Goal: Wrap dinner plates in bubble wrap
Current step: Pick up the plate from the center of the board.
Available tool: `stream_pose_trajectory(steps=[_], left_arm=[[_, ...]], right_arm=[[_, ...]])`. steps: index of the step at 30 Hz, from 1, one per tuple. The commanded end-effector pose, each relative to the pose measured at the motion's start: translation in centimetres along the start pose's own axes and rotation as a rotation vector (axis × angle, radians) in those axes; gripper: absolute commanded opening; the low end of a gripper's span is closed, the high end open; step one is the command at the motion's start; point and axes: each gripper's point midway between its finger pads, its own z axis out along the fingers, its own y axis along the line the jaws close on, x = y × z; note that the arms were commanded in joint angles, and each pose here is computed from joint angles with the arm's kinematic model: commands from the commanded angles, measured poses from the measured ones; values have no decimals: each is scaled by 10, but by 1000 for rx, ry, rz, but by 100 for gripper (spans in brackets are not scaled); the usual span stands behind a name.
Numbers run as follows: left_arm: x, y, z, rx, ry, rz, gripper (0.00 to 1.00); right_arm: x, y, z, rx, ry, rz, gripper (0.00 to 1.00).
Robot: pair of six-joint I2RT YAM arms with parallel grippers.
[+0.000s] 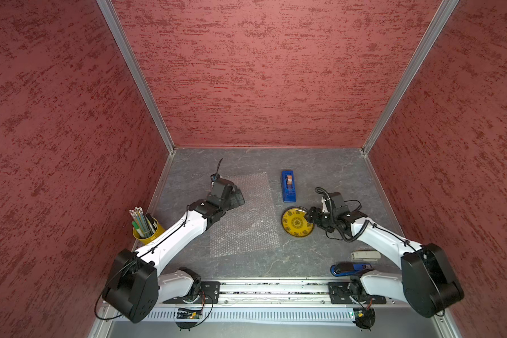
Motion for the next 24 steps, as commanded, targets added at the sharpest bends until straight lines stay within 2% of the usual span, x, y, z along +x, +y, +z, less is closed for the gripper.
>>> stream_pose_trajectory(steps=[1,8,16,19,24], left_arm=[[8,13,-3,0,43,-63,99],[10,32,-2,-27,54,-127,96],[6,46,-3,-84,16,-185,96],[7,47,-2,-77,16,-208,97],[8,43,-1,-64,35,-214,97]], right_arm=[[1,1,7,-32,1,30,68],[6,-11,13,-21,5,49,58],[10,-16,15,-25,8,50,40],[12,-16,17,-26,11,48,38],[11,-17,18,-30,8,48,29]])
